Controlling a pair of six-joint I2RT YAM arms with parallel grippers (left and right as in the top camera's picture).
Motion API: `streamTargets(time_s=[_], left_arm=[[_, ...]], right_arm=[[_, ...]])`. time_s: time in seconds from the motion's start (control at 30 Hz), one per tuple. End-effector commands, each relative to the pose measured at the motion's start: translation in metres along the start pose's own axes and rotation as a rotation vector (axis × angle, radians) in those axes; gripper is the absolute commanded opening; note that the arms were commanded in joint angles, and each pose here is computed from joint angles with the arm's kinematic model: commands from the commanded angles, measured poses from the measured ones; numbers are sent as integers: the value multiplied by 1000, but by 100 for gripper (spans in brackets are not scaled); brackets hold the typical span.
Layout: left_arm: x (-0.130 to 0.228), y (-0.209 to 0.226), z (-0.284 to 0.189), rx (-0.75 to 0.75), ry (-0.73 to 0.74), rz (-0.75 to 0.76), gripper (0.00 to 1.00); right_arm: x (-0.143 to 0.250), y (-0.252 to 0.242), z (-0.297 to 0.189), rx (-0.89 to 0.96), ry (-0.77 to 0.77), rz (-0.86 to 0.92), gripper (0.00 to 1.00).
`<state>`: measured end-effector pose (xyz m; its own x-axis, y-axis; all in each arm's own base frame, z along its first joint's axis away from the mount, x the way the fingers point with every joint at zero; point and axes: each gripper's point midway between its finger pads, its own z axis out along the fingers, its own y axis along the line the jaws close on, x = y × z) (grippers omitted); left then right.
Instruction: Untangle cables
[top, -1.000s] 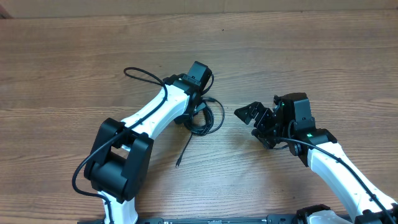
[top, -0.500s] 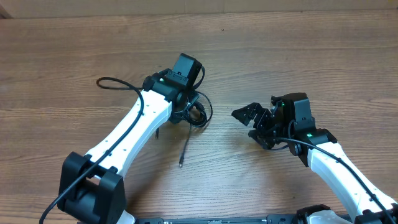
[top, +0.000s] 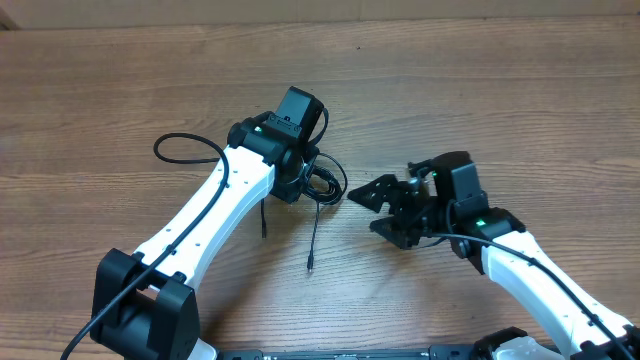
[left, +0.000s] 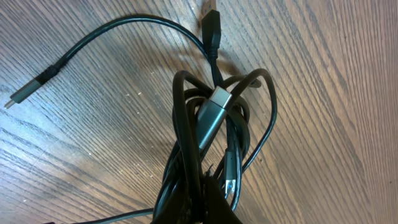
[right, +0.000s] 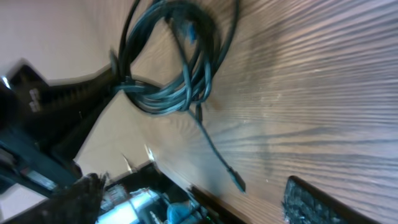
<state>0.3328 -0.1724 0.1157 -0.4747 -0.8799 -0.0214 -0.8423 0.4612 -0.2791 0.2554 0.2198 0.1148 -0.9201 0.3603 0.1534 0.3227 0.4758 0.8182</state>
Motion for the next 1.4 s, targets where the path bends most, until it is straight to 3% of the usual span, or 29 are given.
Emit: streamTargets(time_s=[0.0,0.17,0.43,1.37], left_arm=[[0,-12,-19,65,6,46,4],[0,-12,-19,65,6,104,4],[6,-26,-21,128,33,189,4],[48,-34,-30,196,267,255,4]], right_arm=[[10,17,8,-14,12,-21,77],[16,13,17,26,-18,138,67],[15,11,29,44,-64,402,67],[-13,22,45,-38,-144,451,57]])
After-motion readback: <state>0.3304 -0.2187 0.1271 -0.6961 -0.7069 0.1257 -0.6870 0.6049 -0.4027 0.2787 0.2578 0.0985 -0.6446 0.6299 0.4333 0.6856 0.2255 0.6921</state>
